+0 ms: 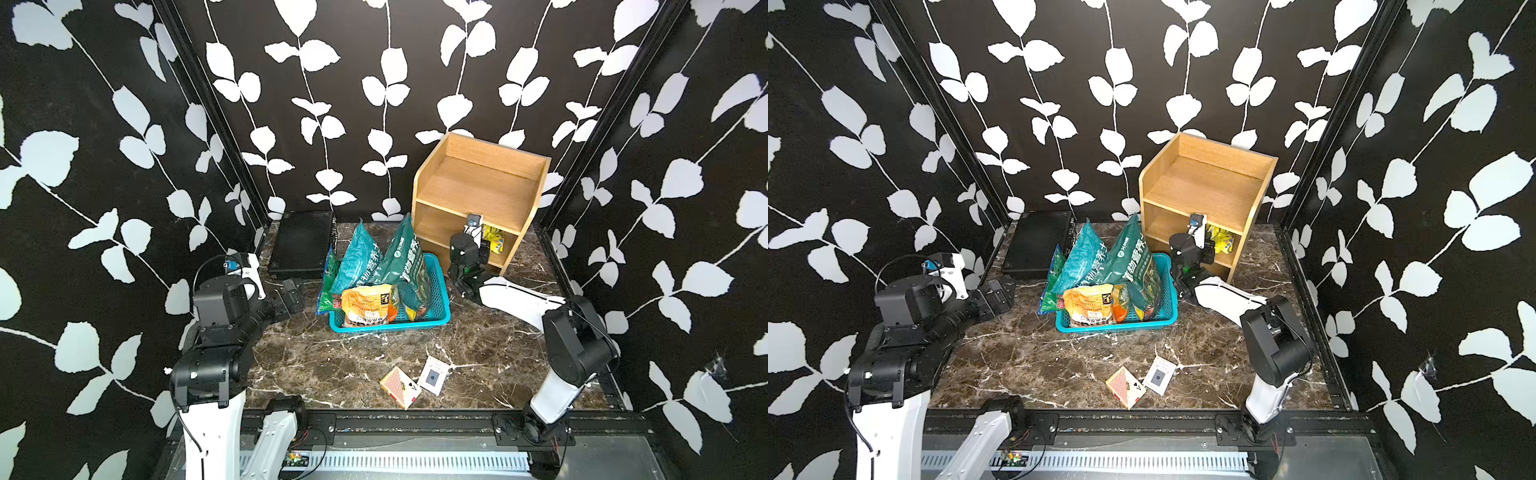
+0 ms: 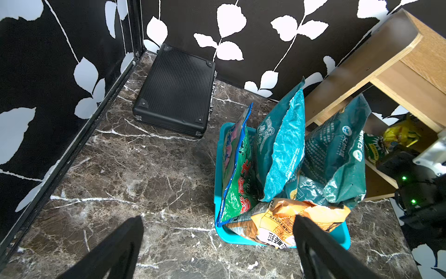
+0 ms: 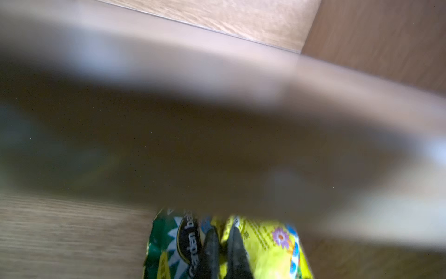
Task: Take down the fertilizer bag from the shelf
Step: Pick up the fertilizer bag from the shelf.
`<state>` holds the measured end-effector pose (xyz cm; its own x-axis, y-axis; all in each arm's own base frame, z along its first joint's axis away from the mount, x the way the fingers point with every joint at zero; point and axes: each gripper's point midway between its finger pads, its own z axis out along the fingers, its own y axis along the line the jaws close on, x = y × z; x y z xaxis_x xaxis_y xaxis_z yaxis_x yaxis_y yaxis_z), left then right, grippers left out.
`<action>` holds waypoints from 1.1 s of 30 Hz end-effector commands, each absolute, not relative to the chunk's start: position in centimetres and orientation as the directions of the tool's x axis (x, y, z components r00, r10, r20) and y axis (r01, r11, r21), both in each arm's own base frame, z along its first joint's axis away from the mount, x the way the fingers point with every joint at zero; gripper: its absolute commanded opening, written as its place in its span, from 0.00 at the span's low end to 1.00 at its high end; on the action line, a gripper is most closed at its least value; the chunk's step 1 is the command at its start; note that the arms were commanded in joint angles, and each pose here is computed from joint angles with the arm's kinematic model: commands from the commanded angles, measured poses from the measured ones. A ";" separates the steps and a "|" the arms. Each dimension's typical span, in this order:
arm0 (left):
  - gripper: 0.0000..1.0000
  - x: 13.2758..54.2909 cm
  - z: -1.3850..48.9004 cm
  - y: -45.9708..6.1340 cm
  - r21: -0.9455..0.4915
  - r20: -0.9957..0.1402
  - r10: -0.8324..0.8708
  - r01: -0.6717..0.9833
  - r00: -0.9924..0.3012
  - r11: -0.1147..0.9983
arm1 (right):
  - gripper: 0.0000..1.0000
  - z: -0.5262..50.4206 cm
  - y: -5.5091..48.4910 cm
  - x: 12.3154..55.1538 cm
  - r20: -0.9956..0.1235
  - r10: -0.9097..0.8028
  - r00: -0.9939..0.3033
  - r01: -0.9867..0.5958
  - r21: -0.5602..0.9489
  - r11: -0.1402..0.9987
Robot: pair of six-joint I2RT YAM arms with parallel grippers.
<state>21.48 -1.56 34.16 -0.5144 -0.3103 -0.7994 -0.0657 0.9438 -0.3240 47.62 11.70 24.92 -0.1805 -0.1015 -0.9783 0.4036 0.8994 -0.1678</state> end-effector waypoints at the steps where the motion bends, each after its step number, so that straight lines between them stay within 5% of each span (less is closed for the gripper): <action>1: 0.99 21.8 33.9 -1.6 -0.321 -0.797 -0.303 -0.058 -0.522 0.945 | 0.00 25.9 10.8 48.0 -0.973 -0.133 -0.190 0.431 -0.205 0.879; 22: 0.99 21.7 33.8 -1.4 -0.318 -0.799 -0.305 -0.067 -0.518 0.946 | 0.00 35.6 11.4 40.1 -0.995 -0.016 -0.100 0.214 -0.037 0.976; 33: 0.99 21.6 33.8 -1.4 -0.319 -0.799 -0.307 -0.068 -0.517 0.945 | 0.00 36.6 15.0 37.6 -0.935 0.192 -0.298 -0.007 0.203 0.979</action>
